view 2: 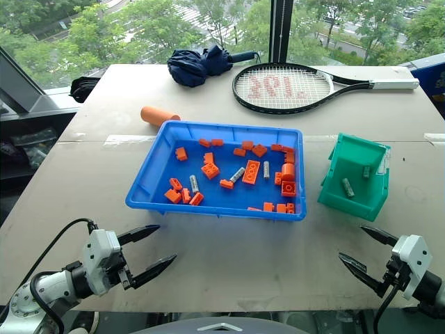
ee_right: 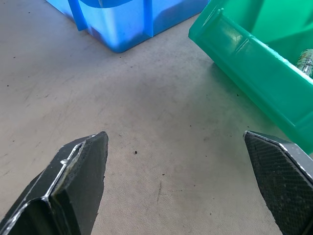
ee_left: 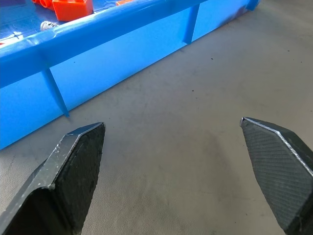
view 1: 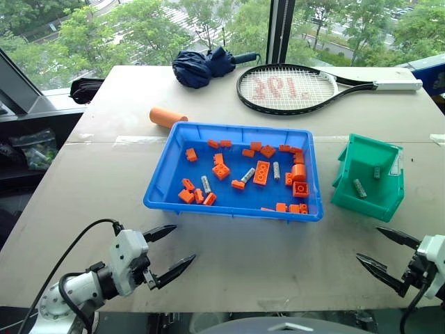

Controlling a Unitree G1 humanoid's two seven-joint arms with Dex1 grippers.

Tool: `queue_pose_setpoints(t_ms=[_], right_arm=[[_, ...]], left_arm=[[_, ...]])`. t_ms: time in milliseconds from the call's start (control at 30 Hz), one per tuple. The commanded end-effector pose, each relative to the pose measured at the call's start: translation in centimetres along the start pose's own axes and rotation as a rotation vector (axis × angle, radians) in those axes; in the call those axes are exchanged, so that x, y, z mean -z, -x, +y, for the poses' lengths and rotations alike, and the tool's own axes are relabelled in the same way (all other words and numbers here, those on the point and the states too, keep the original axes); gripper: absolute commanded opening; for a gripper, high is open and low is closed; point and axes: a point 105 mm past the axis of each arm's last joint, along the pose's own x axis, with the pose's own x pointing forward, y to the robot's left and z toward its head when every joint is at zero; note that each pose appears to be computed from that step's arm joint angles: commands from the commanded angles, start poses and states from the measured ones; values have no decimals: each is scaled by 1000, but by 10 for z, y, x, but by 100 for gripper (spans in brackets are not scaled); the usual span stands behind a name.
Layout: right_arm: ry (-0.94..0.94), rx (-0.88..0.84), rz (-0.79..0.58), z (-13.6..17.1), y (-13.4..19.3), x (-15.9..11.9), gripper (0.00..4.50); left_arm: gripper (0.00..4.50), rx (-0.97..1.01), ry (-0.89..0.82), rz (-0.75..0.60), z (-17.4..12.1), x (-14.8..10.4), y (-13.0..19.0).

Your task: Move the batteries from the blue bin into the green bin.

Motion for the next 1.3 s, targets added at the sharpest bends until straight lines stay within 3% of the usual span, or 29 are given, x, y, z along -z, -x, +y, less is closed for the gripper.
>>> queue_pose_setpoints(t_ms=[33,433,633,767,1000,1133,1300], right_arm=[[39,-26,-19,0,-3,-10,445],[39,-70,-28,6,-3,-20,445],[28,-193,-89,23,-13,-60,445],[60,-228,-166,29,-37,-101,445],[199,-131,-183,21,-99,-148,445],[325,-108,-72,14,-140,-158,445],[198,-52,77,4,-200,-169,445]], left_arm=[[450,3,-51,-42,-2,-16,-1],[450,43,-38,-81,-12,-25,-6],[450,186,-23,-111,-20,-35,1],[450,255,-39,-93,-8,-46,4],[450,291,-117,-119,29,-98,6],[450,323,-191,-97,46,-129,5],[450,414,-275,-31,53,-159,6]])
